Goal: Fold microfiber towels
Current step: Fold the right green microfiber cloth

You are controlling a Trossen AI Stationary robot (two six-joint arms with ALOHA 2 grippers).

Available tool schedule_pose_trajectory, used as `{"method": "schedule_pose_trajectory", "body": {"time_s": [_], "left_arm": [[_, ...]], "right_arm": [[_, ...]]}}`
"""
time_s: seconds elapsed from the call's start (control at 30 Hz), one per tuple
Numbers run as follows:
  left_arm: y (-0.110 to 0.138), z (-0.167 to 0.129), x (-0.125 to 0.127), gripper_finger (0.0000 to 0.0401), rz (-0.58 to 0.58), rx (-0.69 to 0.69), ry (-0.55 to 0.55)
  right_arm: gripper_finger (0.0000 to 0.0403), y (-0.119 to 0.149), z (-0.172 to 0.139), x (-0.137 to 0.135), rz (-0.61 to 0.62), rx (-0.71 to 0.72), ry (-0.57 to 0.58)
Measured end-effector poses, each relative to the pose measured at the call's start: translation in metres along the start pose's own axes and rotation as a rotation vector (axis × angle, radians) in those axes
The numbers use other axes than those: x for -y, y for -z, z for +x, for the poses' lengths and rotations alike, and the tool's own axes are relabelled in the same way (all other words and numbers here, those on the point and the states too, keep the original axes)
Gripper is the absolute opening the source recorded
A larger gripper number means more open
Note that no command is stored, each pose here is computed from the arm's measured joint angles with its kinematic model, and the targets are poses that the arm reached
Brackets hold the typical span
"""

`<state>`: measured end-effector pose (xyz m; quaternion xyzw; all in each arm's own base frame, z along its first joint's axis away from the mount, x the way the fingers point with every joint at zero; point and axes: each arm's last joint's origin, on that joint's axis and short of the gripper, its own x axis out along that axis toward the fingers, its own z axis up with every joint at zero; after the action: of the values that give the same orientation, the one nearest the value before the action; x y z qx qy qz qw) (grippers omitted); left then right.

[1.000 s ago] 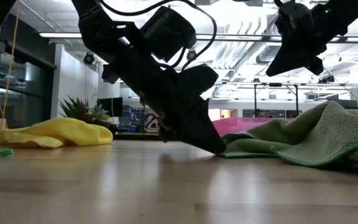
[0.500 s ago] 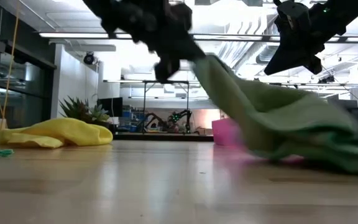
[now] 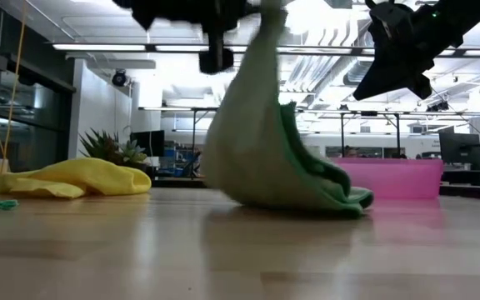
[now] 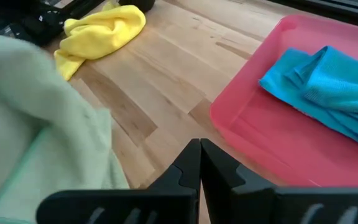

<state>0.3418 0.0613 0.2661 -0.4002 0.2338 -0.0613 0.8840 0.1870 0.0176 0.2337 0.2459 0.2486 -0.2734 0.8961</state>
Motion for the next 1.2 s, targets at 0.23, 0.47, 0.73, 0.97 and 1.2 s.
{"method": "schedule_pose_trajectory", "body": {"time_s": [0.23, 0.47, 0.73, 0.97, 1.2], "left_arm": [[0.016, 0.026, -0.057, 0.0, -0.155, -0.146, -0.163], [0.051, 0.042, -0.053, 0.0, -0.043, -0.361, -0.17], [0.067, 0.054, -0.033, 0.0, 0.109, -0.356, -0.198], [0.063, 0.053, -0.038, 0.0, 0.165, -0.267, -0.358], [0.061, 0.051, -0.041, 0.0, 0.168, -0.246, -0.414]], "right_arm": [[0.0, 0.0, 0.0, -0.002, 0.073, -0.025, -0.05], [0.0, -0.002, 0.001, -0.01, 0.062, -0.056, -0.169], [0.002, 0.003, 0.023, -0.031, -0.109, -0.128, -0.369], [0.0117, 0.031, 0.063, -0.048, -0.251, -0.319, -0.532], [0.0198, 0.057, 0.094, -0.079, -0.52, -0.424, -0.675]]}}
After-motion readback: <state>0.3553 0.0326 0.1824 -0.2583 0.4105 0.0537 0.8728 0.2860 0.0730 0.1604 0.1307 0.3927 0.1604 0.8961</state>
